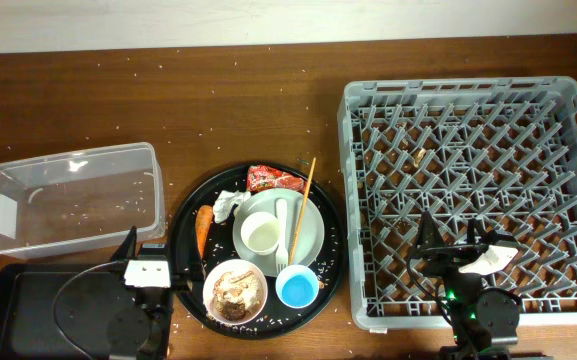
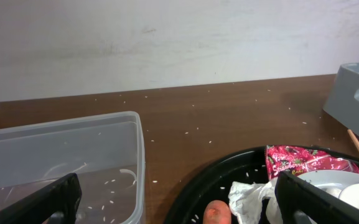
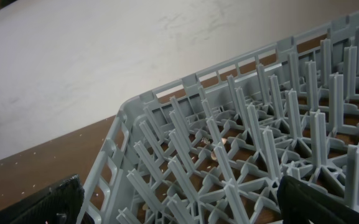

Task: Sort waste into correct bins and load items into the dishwasher rack
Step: 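Move both grippers toward the items on the black tray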

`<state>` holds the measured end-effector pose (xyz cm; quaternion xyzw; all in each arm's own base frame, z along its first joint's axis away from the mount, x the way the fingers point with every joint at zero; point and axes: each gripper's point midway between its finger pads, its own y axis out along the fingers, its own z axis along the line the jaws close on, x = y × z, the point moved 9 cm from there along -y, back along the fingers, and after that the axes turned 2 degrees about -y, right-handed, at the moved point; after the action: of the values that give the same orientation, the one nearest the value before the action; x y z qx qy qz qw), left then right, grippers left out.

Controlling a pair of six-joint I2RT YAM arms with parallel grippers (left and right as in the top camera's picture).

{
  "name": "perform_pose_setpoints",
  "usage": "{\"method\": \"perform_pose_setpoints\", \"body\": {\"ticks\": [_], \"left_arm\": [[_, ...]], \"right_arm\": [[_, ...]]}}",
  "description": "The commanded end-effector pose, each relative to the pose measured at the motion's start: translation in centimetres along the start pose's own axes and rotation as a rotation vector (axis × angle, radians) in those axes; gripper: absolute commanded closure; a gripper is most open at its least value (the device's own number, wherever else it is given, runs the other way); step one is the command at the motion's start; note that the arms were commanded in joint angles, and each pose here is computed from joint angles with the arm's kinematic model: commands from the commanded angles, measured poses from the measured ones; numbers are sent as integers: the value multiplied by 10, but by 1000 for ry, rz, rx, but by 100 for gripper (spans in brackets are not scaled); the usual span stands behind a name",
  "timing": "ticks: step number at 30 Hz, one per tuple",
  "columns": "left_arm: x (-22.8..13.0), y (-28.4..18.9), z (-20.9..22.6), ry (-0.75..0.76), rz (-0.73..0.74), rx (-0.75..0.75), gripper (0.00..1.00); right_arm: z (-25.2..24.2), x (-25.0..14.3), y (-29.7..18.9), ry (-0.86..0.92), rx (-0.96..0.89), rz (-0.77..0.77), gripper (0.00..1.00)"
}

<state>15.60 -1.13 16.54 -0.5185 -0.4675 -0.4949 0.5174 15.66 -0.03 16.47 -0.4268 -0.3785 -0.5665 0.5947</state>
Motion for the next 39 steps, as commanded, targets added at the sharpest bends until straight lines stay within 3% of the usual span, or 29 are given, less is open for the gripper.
{"method": "perform_pose_setpoints", "body": {"ticks": [1, 24, 28, 31, 33, 36, 39], "left_arm": [[-2, 0, -1, 13, 5, -9, 1], [3, 0, 2, 10, -23, 22, 1], [9, -3, -23, 14, -67, -279, 1], [49, -15, -31, 16, -255, -411, 1], [93, -32, -29, 15, -269, -407, 1], [138, -40, -28, -6, -84, -423, 1], [197, -32, -44, -41, 109, -640, 1]], "right_arm": [[-2, -4, 1, -1, -11, 13, 1], [-2, -4, 1, -1, -12, 13, 1], [4, -4, 1, 13, 64, 27, 1], [37, 9, -9, 43, 399, 69, 1], [66, 53, -34, -2, 604, 18, 1], [85, 108, -61, 6, 568, 41, 1], [94, 138, -69, 28, 438, 297, 1]]}}
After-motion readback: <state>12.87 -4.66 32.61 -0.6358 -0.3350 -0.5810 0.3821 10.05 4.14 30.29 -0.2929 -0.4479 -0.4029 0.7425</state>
